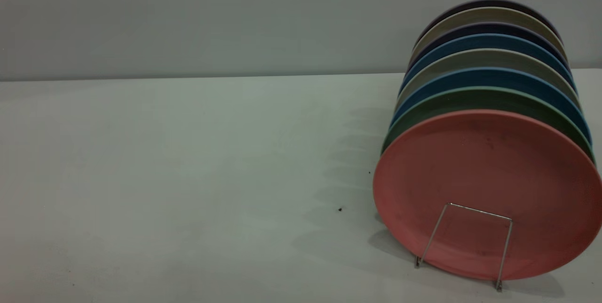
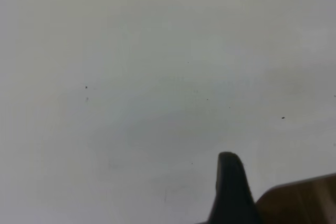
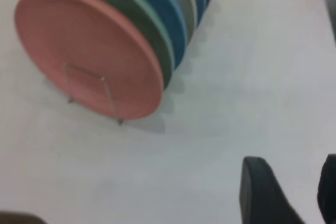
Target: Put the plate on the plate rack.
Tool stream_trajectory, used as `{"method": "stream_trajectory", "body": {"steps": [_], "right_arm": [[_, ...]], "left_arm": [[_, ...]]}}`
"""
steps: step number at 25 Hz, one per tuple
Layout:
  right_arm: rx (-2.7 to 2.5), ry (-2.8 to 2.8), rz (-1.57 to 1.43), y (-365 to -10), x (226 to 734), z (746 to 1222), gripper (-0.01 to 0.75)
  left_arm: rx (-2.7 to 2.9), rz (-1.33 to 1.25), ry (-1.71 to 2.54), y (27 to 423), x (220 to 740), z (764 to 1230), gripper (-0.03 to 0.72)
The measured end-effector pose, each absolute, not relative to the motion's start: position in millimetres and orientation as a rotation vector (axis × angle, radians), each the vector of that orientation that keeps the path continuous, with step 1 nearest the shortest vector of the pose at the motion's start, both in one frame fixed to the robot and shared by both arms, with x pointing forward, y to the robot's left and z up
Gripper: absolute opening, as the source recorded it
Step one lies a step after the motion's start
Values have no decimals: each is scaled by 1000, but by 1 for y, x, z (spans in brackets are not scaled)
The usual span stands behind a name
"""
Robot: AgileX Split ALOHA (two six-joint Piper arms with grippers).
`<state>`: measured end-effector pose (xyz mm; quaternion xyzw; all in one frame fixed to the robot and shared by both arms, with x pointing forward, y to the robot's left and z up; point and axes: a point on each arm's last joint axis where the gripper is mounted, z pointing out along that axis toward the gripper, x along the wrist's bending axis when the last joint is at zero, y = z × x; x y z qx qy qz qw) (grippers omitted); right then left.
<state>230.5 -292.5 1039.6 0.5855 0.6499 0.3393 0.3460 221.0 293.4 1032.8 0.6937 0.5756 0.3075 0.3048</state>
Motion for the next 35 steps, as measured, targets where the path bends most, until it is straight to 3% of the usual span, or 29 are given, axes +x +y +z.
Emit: {"method": "stream_trajectory", "body": {"steps": [35], "right_arm": [[1525,1683,886,-292,231,1039,280]], "left_arm": [[1838,815,1524,294,221,1033,526]]}}
